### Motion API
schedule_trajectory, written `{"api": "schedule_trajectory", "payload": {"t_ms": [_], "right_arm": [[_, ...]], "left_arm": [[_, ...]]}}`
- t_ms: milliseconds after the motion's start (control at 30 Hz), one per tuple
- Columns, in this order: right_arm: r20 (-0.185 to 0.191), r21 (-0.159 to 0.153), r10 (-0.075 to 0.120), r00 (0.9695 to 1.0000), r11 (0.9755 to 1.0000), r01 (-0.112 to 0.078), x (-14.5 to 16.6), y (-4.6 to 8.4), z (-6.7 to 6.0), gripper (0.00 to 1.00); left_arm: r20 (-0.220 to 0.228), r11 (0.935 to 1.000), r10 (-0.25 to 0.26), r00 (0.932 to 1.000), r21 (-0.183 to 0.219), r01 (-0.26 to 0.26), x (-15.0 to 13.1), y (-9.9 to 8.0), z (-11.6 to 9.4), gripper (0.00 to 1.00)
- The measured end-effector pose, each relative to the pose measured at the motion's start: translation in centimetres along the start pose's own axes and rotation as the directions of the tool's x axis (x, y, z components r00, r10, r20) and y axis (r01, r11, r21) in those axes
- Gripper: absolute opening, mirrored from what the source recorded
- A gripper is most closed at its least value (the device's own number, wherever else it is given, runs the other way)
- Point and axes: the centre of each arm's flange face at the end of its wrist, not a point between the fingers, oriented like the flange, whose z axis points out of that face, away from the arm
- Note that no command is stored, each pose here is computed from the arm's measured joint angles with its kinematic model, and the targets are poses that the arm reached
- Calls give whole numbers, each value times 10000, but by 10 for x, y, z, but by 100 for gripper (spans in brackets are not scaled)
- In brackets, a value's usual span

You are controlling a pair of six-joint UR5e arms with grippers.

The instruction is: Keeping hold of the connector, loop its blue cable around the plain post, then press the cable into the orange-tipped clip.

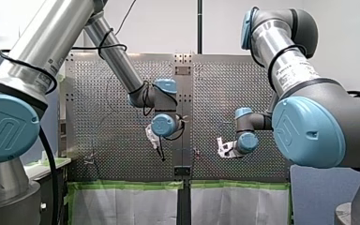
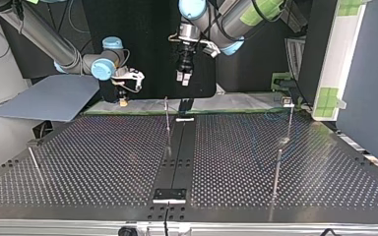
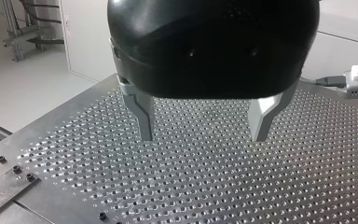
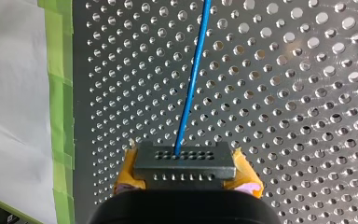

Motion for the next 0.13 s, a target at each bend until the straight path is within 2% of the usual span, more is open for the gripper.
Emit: {"api": "schedule_trajectory", "payload": {"t_ms": [133], "right_arm": [[0,0,0,10000,10000,0,0,0,0,0]], "left_arm": [[-1,10000,0,10000,0,0,0,0,0,100]]}}
